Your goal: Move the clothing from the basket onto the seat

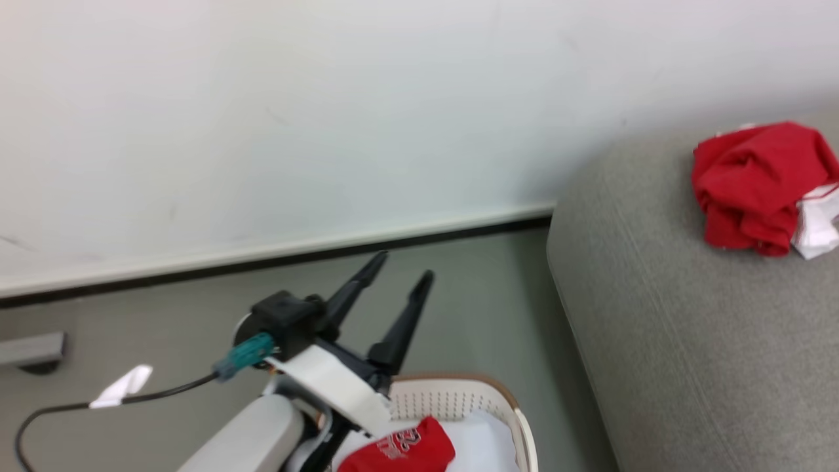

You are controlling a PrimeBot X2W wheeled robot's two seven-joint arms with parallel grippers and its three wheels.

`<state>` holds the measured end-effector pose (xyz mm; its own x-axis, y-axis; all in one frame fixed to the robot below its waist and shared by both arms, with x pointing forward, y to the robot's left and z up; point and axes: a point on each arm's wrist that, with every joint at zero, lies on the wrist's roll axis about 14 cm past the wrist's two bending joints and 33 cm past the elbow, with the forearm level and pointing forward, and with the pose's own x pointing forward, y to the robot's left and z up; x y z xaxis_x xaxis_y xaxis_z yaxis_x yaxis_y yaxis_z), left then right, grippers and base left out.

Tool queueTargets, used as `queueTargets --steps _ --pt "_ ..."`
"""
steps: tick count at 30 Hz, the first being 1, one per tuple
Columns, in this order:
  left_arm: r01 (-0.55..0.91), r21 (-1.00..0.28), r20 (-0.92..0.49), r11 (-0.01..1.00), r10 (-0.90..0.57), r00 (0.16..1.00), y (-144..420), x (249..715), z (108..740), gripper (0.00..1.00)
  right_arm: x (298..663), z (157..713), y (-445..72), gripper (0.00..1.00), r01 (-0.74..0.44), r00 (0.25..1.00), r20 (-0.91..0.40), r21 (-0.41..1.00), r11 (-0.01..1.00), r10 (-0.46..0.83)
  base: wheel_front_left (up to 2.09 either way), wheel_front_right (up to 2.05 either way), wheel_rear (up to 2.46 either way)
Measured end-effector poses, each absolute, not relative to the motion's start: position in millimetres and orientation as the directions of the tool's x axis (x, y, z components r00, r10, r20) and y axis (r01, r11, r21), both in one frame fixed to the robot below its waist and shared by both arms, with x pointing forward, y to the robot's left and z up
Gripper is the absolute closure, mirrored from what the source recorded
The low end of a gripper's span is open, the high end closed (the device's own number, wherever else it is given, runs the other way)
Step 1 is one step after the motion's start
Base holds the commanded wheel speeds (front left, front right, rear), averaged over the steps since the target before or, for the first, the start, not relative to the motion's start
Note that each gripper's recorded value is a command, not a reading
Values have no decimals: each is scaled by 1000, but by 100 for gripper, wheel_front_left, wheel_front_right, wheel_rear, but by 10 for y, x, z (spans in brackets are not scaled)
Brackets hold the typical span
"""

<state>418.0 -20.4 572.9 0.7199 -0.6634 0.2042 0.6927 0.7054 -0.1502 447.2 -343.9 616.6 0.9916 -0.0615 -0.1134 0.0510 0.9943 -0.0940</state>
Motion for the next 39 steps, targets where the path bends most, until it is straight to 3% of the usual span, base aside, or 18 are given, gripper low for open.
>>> queueTargets --steps 10,17,18,26,39 --pt "468 -114 256 876 -429 866 703 4157 5979 0 4270 6600 -2543 0 -168 975 146 -27 985 170 0 0 0" --pt "272 -174 253 946 -224 941 1356 4117 5927 0 4159 6522 -2187 0 -234 938 276 57 971 210 0 0 0" --pt "221 -180 239 958 -176 955 1503 4077 5863 0 4122 6415 -2104 0 -247 936 285 119 962 205 0 0 0" --pt "50 -199 188 979 -12 982 1936 3890 5615 0 3909 5870 -1945 0 -233 953 249 228 945 174 0 0 0" --pt "-50 -212 134 976 80 988 2110 3661 5313 0 3682 5248 -1599 0 -204 976 139 285 937 171 0 0 0"
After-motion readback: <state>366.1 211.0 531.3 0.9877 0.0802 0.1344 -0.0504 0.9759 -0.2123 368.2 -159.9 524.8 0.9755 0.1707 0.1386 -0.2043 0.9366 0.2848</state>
